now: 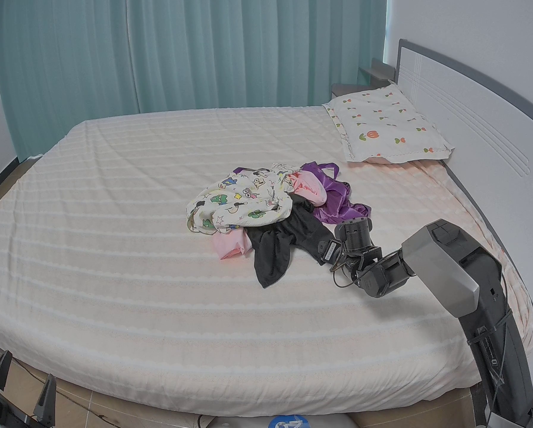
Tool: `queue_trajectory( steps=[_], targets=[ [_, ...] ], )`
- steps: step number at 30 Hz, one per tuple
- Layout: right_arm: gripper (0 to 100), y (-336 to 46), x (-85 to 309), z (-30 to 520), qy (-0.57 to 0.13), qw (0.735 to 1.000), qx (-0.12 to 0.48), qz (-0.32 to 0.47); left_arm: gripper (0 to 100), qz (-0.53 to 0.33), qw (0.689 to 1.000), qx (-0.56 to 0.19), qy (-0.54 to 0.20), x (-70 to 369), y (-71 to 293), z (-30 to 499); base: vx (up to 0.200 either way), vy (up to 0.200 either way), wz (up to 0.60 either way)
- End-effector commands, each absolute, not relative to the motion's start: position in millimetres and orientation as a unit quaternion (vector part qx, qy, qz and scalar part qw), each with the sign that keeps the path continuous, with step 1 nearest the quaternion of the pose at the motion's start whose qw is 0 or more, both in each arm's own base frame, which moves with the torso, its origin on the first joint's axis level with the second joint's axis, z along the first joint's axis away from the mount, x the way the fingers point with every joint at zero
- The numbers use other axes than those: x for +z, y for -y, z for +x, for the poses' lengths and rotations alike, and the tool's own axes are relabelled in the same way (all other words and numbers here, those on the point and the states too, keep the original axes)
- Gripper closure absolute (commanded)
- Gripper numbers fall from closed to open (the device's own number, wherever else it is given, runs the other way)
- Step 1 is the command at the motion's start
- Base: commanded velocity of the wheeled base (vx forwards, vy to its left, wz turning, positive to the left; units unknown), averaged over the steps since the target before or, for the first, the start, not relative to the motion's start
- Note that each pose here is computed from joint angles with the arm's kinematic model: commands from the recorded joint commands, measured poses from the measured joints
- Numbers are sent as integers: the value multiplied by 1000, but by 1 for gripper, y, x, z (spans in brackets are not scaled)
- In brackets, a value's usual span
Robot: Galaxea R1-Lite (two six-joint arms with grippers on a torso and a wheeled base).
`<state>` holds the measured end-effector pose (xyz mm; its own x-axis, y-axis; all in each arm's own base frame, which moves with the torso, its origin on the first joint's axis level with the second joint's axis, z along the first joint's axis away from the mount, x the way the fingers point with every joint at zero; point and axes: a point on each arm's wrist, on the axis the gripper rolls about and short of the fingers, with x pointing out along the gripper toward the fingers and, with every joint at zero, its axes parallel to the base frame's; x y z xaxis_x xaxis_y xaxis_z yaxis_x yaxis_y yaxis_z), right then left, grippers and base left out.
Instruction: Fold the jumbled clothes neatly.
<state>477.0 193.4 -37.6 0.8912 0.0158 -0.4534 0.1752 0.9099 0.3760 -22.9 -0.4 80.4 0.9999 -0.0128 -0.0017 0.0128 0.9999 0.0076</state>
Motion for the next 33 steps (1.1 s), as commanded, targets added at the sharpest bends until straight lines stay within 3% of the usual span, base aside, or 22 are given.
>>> queue_trajectory(
  steps=[1,12,21,27,33],
  targets=[
    [100,-194,-41,478,-230,950,-41,208,0,4,1000,-6,-3,75,0,-23,0,0,0],
    [100,-178,-10,429,-280,936,-33,211,0,3,1000,-6,-3,75,0,-23,0,0,0],
    [100,-139,52,300,-304,903,25,302,0,5,1000,-5,-2,75,0,-23,0,0,0],
    [100,-124,58,236,-292,897,60,327,0,4,1000,-5,-3,75,0,-23,0,0,0],
    [100,-116,53,207,-304,886,58,346,0,7,1000,-5,-2,75,0,-23,0,0,0]
  ],
)
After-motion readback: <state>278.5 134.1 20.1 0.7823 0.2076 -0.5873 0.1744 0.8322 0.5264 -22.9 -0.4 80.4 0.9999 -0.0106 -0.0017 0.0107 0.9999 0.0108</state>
